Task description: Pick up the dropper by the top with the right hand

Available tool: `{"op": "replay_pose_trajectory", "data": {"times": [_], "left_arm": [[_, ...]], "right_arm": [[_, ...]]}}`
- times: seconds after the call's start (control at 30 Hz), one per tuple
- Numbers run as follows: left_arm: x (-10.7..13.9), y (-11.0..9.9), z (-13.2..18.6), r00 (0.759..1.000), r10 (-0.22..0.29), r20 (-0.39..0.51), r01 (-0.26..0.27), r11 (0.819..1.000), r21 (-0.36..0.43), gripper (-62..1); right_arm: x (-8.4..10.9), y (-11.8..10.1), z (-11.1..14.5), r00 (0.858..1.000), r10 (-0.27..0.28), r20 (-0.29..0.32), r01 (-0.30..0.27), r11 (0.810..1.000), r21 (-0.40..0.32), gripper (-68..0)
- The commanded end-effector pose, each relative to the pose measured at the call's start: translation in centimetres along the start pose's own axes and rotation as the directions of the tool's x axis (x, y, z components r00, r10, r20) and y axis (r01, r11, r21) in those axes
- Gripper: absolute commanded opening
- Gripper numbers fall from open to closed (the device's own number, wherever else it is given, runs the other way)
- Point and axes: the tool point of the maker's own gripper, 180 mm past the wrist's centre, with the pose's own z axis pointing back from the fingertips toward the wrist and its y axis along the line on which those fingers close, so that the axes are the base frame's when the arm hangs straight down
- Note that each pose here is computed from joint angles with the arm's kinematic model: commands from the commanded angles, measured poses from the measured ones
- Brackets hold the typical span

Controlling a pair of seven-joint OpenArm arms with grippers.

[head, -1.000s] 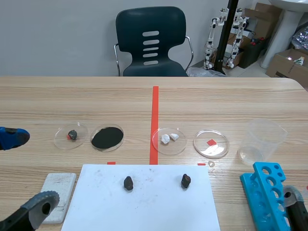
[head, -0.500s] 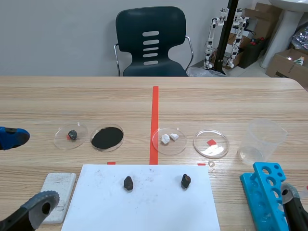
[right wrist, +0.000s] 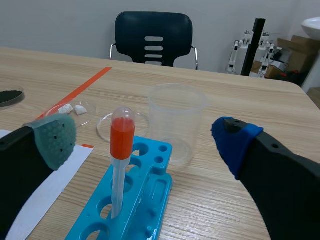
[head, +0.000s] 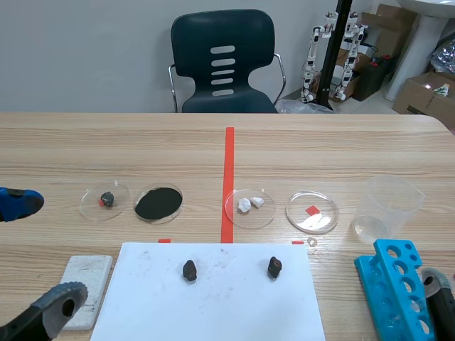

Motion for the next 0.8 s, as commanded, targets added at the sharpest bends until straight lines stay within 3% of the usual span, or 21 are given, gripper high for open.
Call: {"op": "replay_pose_trajectory", "data": {"times": [0.0, 0.47, 0.77], "left_arm": [[0.57, 0.04, -0.06, 1.000, 0.002, 0.026, -0.002, 1.000, 0.004, 1.4], [0.57, 0.04, -0.06, 1.000, 0.002, 0.026, -0.002, 1.000, 0.004, 1.4], [0.57, 0.04, -0.06, 1.000, 0.002, 0.026, -0.002, 1.000, 0.004, 1.4]], "right_arm": [[0.68, -0.16, -0.39, 0.999, 0.002, 0.036, -0.002, 1.000, -0.001, -15.3], [1.35, -0.17, -0.36, 0.997, 0.002, 0.073, -0.002, 1.000, -0.002, -35.8], [0.48, -0.18, -0.41, 1.000, 0.002, 0.024, -0.002, 1.000, -0.002, -41.9]]}}
